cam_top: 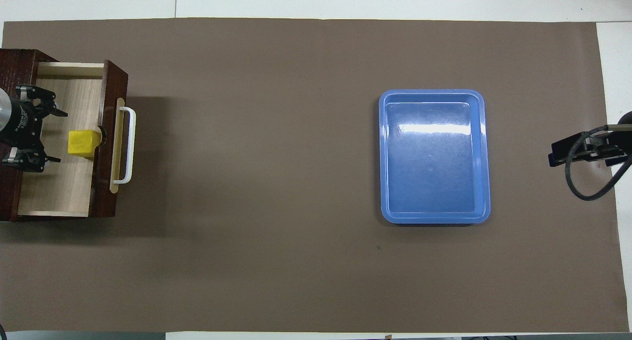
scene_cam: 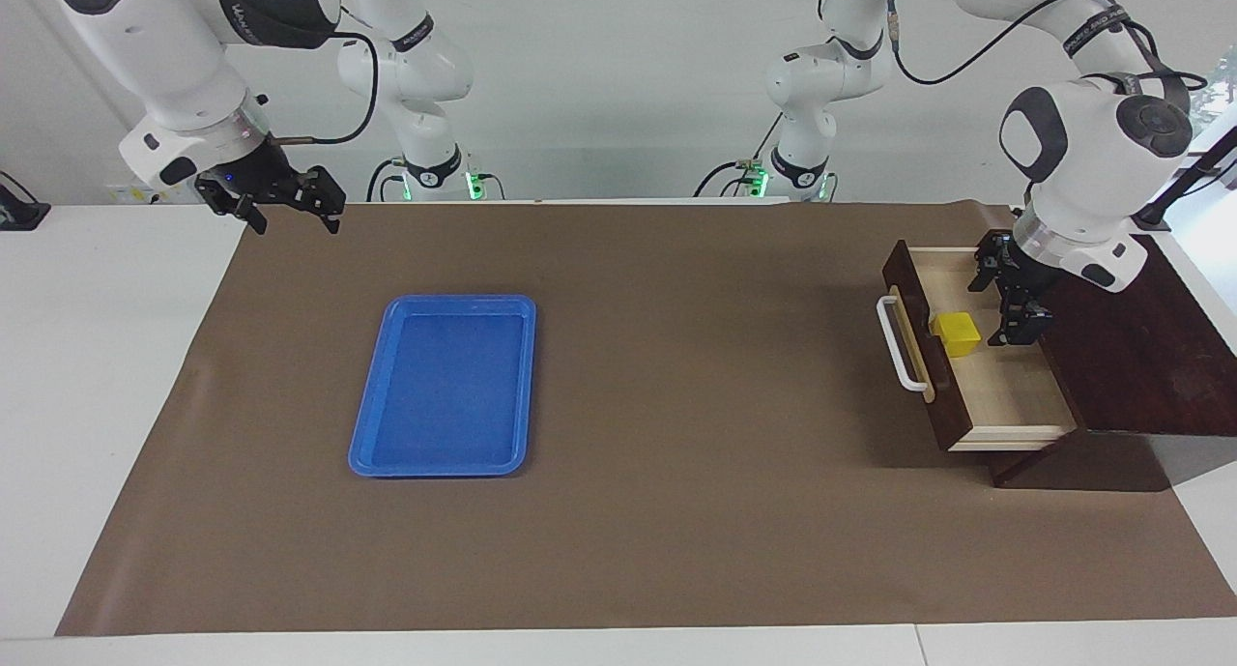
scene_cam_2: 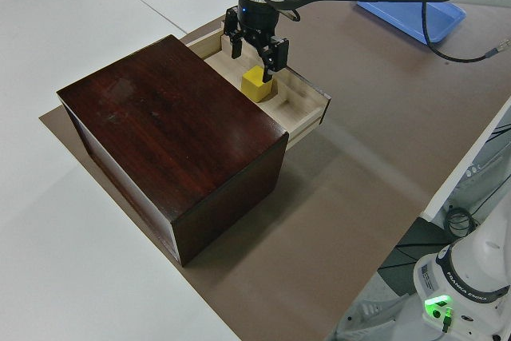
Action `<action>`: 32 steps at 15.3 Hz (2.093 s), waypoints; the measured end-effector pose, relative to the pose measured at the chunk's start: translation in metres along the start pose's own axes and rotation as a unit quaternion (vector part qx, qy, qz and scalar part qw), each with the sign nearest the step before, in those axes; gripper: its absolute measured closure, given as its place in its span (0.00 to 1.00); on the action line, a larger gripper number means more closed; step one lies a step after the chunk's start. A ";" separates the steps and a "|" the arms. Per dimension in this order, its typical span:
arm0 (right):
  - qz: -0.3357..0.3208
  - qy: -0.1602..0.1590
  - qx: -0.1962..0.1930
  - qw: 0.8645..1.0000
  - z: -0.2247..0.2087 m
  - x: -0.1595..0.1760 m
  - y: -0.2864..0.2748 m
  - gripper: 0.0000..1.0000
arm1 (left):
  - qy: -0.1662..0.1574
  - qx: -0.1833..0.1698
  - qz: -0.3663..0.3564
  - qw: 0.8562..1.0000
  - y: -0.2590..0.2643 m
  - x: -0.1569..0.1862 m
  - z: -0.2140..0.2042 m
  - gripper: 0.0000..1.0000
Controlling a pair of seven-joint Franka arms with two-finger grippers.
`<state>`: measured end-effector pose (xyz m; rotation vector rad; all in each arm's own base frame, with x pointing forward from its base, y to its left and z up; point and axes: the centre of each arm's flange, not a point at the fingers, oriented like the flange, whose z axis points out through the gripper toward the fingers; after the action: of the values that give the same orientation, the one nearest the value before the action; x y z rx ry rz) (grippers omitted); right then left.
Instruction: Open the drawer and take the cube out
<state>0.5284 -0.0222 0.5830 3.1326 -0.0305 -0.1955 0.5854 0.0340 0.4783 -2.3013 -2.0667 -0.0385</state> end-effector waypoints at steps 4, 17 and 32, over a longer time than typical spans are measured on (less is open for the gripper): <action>-0.005 0.002 -0.006 1.000 0.020 -0.011 -0.027 0.00 | -0.001 -0.011 -0.035 0.999 0.001 -0.005 0.011 0.00; 0.102 0.004 0.049 0.994 0.023 -0.015 -0.033 0.00 | -0.001 -0.010 -0.044 0.999 -0.005 -0.007 0.030 0.05; 0.413 -0.084 0.229 0.878 0.063 0.030 -0.134 0.00 | -0.017 -0.045 -0.046 0.998 0.010 -0.014 -0.058 0.45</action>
<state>0.5528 0.1116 0.5159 3.1418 -1.5744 -0.4909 0.5950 0.0162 0.5355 -2.2691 -2.2320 -0.1002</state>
